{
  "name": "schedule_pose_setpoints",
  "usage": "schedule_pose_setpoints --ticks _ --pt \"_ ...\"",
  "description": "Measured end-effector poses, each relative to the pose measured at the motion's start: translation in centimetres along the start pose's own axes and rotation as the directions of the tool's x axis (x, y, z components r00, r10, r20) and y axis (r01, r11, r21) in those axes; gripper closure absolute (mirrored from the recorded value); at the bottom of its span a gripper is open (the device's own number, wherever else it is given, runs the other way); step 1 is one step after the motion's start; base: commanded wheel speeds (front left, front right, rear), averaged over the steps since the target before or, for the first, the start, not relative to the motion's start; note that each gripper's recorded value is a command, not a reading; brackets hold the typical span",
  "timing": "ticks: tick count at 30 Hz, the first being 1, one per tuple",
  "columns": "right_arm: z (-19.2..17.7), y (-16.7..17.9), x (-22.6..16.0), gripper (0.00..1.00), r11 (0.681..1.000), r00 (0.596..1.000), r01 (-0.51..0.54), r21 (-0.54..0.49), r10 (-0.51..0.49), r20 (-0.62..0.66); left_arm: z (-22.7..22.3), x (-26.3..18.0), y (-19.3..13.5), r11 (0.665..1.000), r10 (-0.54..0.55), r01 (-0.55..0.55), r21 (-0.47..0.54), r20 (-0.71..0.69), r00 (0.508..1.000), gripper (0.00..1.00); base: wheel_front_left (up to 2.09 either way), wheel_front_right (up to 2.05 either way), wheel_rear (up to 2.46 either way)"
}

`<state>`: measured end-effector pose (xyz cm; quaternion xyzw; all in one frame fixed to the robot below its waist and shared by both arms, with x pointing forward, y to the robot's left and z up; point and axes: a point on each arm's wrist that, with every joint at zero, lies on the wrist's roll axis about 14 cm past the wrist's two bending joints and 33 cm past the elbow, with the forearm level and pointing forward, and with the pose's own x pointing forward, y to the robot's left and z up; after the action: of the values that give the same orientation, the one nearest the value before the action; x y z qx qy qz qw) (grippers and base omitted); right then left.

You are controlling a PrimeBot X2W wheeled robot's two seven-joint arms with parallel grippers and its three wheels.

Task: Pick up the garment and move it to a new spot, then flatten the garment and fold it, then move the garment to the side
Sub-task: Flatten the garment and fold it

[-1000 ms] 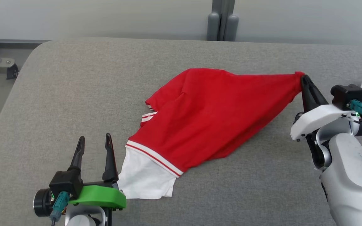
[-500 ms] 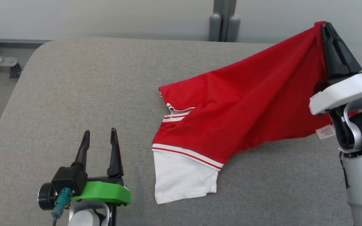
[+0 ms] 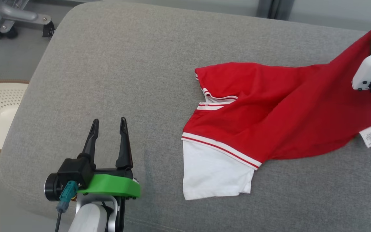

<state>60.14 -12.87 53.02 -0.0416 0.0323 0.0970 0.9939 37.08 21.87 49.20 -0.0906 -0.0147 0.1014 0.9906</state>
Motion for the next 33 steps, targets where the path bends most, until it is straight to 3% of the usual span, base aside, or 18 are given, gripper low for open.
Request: schedule_pose_setpoints --ticks 8,13,20,25,33 --pt "-3.1 2.4 1.5 0.0 0.999 0.997 -0.045 0.004 0.045 -0.055 -1.1 0.2 0.3 1.0 0.012 -0.011 0.016 -0.032 0.999 0.0 0.0 0.0 0.0" --pt "-3.3 -0.2 0.2 0.0 1.0 0.999 -0.002 0.001 0.002 -0.053 -1.1 0.6 -0.5 1.0 -0.015 0.015 0.013 -0.028 1.0 0.0 0.0 0.0 0.0" --pt "-3.7 -6.7 -4.1 0.0 0.992 0.991 0.126 0.008 -0.125 -0.053 -1.4 1.2 -3.1 0.996 -0.093 0.093 -0.002 -0.027 0.995 0.0 0.0 0.0 0.0" --pt "-6.8 -9.5 -8.4 0.0 0.977 0.971 0.205 0.063 -0.195 -0.138 -1.6 1.6 -5.2 0.988 -0.152 0.152 -0.012 -0.029 0.988 0.0 0.0 0.0 0.0" --pt "-11.7 -7.6 -10.7 0.0 0.963 0.943 0.219 0.159 -0.167 -0.288 -2.5 2.2 -6.8 0.979 -0.204 0.204 -0.009 -0.047 0.978 0.0 0.0 0.0 0.0"
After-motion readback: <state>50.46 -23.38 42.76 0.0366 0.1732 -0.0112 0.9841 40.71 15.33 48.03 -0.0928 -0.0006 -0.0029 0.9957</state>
